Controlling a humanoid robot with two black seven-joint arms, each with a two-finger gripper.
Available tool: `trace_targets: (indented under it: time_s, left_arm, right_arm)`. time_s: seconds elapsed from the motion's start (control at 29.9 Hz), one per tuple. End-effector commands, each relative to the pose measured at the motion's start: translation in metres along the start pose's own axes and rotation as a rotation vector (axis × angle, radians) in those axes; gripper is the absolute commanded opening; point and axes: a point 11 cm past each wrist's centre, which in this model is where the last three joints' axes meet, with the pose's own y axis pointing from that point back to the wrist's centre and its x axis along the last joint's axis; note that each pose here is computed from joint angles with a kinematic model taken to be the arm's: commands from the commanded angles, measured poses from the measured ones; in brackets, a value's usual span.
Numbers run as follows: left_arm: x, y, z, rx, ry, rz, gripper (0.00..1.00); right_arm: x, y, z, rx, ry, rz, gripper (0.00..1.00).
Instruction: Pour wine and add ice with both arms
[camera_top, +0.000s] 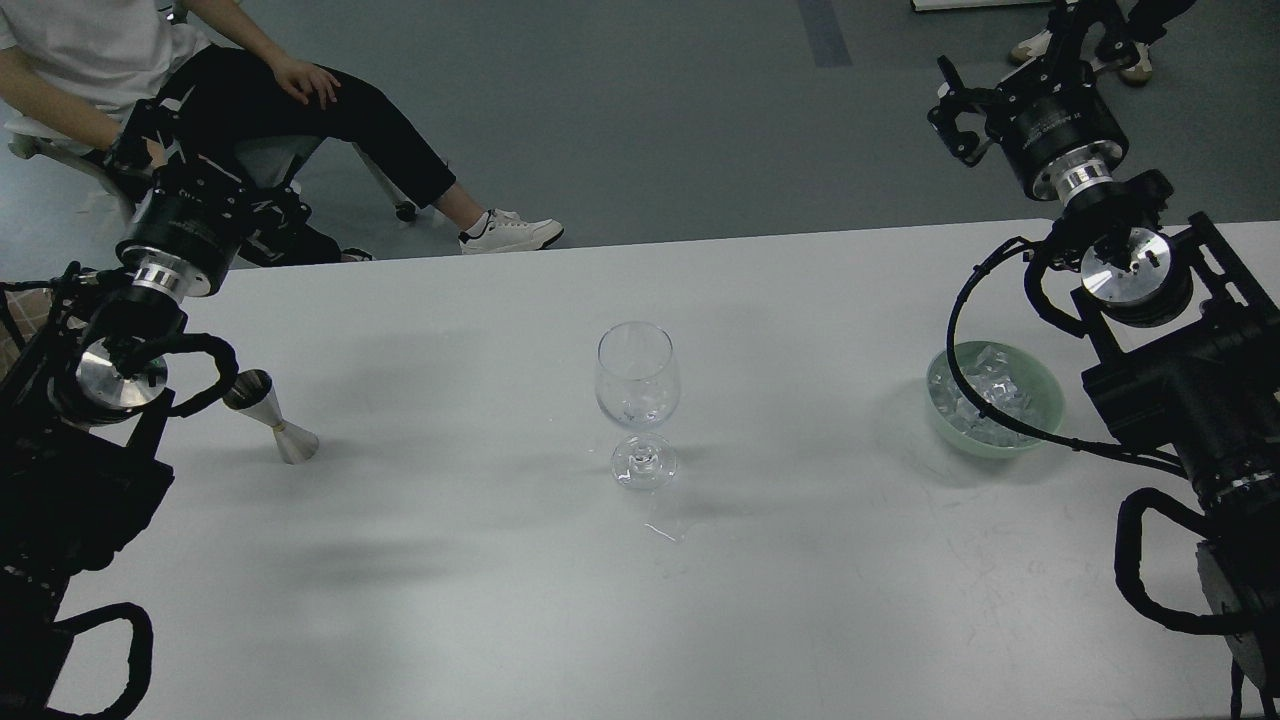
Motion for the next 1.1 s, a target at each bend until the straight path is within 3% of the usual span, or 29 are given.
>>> trace_targets:
  time_s: [0.0, 0.23, 0.5, 1.07]
  left_arm:
    - [-0.001, -0.001, -0.002, 0.019, -0.016, -0.006, 0.98]
    - [-0.007, -0.004, -0.005, 0.061, -0.126, -0.029, 0.97]
    - [-0.014, -0.009, 0.006, -0.033, -0.11, -0.048, 0.98]
    - [-0.011, -0.005, 0.001, -0.012, -0.111, -0.048, 0.98]
  right_arm:
    - [0.0, 0.0, 0.0, 0.0, 0.0, 0.0, 1.0]
    - [0.001, 0.0, 0.0, -0.001, 0.001, 0.004, 1.0]
    - [0.001, 0.0, -0.001, 0.001, 0.001, 0.005, 1.0]
    - [0.001, 0.001, 0.0, -0.001, 0.002, 0.005, 1.0]
